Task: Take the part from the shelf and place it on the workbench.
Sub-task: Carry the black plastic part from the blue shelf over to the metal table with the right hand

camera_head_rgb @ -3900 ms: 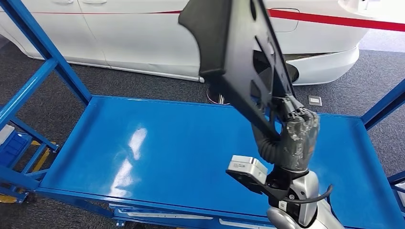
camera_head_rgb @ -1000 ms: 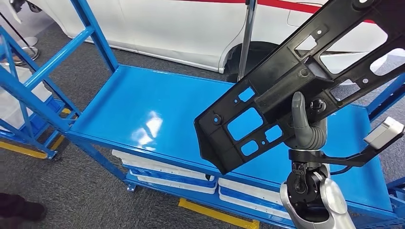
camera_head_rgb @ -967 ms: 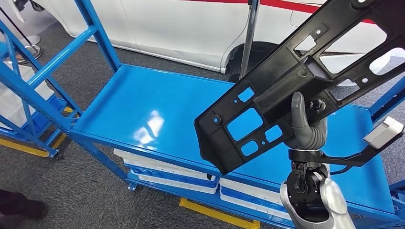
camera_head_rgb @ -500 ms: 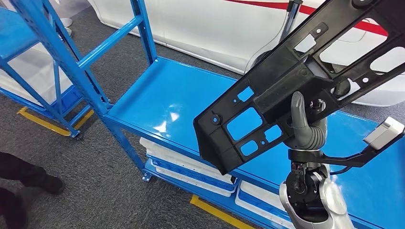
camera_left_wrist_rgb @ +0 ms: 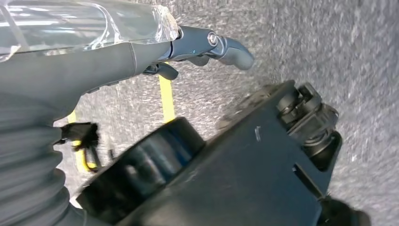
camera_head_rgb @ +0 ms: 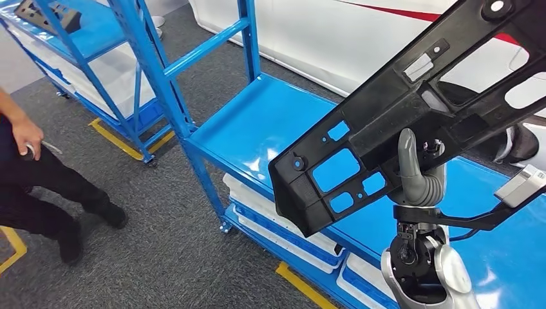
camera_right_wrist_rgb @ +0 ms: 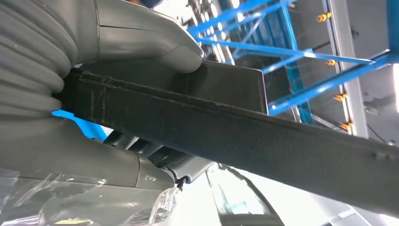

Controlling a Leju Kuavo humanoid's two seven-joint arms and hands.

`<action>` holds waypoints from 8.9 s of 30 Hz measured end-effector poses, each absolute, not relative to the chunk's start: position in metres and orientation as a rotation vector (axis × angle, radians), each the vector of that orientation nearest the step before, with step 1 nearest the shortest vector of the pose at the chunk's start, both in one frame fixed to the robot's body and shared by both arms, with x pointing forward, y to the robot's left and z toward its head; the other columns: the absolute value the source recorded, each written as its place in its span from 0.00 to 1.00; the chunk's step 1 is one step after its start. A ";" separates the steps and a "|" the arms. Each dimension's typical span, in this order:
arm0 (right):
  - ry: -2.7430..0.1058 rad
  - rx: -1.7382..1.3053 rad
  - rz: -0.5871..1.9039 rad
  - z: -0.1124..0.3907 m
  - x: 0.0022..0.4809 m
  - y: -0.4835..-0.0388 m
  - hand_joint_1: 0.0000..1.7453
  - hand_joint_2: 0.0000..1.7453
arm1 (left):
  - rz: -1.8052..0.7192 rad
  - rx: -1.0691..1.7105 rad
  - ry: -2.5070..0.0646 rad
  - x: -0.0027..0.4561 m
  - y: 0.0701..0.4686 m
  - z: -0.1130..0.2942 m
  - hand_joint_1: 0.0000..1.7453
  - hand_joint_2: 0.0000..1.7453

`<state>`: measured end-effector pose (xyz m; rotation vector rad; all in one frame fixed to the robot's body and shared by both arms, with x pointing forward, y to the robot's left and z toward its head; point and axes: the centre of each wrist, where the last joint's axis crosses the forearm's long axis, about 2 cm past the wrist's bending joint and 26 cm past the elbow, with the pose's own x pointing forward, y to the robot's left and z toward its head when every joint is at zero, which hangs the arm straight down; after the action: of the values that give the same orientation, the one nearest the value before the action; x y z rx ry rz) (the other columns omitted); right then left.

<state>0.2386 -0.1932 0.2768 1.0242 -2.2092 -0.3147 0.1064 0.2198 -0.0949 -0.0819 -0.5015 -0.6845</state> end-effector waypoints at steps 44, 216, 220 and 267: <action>-2.265 1.093 -0.349 0.266 0.232 -0.205 1.00 1.00 | -0.697 -0.068 -0.510 0.103 0.222 -0.096 0.00 1.00; -2.271 1.045 -0.480 0.251 0.220 -0.221 1.00 1.00 | -0.731 -0.098 -0.506 0.096 0.219 -0.097 0.00 1.00; -2.271 1.044 -0.480 0.251 0.220 -0.221 1.00 1.00 | -0.725 -0.102 -0.500 0.095 0.218 -0.097 0.00 1.00; -2.256 1.048 -0.514 0.247 0.219 -0.218 1.00 1.00 | -0.721 -0.087 -0.474 0.083 0.224 -0.100 0.00 1.00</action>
<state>0.2190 -0.2177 0.2474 1.0480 -2.2562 -0.5143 0.0834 0.2241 -0.1003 -0.0874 -0.4740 -0.7209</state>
